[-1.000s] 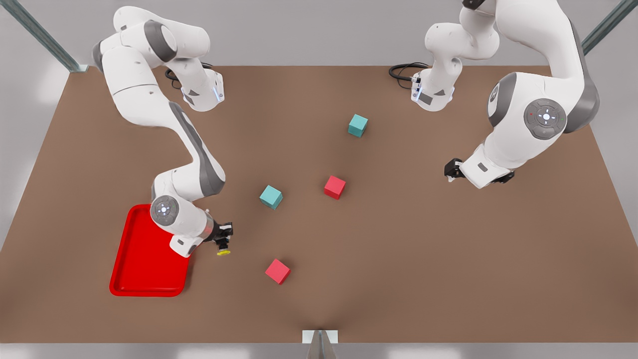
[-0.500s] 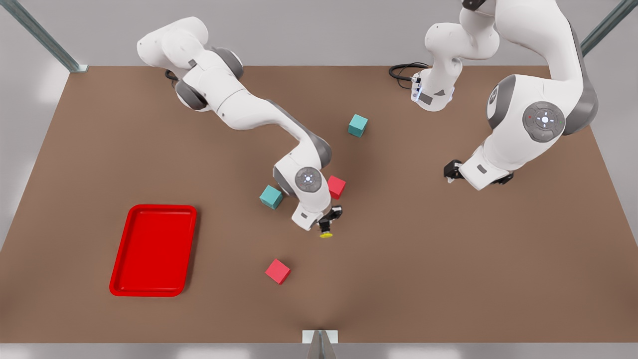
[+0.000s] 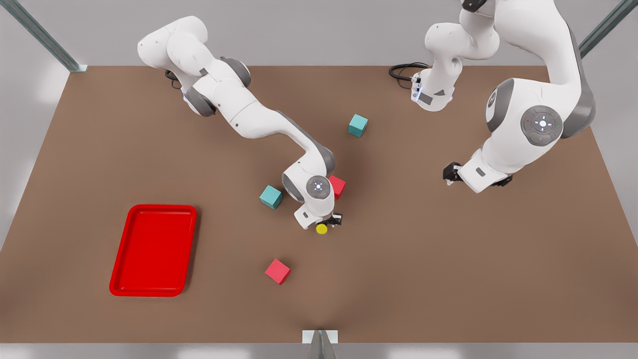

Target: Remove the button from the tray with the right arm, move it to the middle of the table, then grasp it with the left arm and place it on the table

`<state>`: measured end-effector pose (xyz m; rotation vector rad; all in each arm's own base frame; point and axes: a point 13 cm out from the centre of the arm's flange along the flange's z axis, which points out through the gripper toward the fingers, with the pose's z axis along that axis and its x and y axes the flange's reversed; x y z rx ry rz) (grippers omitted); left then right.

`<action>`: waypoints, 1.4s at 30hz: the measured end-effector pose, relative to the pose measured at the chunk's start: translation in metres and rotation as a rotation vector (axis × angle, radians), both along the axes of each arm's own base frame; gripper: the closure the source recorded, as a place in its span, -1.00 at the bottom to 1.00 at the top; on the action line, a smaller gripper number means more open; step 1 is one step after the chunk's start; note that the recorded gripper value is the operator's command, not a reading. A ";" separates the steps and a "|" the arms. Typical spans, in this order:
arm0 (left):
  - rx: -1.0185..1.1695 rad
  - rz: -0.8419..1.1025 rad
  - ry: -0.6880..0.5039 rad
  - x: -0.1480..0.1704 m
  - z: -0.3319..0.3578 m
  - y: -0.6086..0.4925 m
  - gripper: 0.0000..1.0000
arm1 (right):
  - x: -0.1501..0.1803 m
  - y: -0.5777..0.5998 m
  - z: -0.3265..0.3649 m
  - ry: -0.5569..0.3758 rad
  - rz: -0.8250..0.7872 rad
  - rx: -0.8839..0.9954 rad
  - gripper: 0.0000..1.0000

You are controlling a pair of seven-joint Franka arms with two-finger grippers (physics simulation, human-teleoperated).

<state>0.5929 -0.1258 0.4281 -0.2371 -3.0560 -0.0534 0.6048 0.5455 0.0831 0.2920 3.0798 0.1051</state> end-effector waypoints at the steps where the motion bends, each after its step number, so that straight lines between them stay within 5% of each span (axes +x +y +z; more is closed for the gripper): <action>1: 0.000 0.000 0.000 0.000 0.000 0.000 -1.00 | 0.006 0.004 0.031 -0.023 -0.013 0.025 -1.00; 7: -0.001 -0.004 -0.005 0.001 0.000 -0.003 -1.00 | 0.009 0.006 0.158 -0.051 -0.061 0.092 -1.00; 14: 0.036 -0.128 0.063 -0.005 -0.101 -0.164 -1.00 | -0.002 -0.015 0.155 0.026 -0.089 0.039 -1.00; 17: 0.020 -0.074 0.058 0.003 -0.163 -0.207 -1.00 | 0.067 -0.151 0.250 0.000 -0.216 0.034 -1.00; 20: -0.015 0.002 0.011 0.026 -0.195 -0.229 -1.00 | 0.053 -0.305 0.298 0.052 -0.280 -0.056 -1.00; 22: -0.050 0.045 -0.019 0.042 -0.214 -0.252 -1.00 | 0.025 -0.350 0.311 0.067 -0.255 -0.081 -1.00; 26: -0.136 0.136 -0.078 0.068 -0.238 -0.297 -1.00 | 0.025 -0.368 0.332 0.037 -0.153 -0.079 -1.00; 35: -0.146 0.224 -0.082 0.031 -0.300 -0.362 -1.00 | 0.019 -0.364 0.350 0.034 0.080 -0.082 -1.00; 42: -0.159 0.299 -0.115 0.036 -0.330 -0.369 -1.00 | 0.028 -0.368 0.366 0.000 0.183 -0.080 -1.00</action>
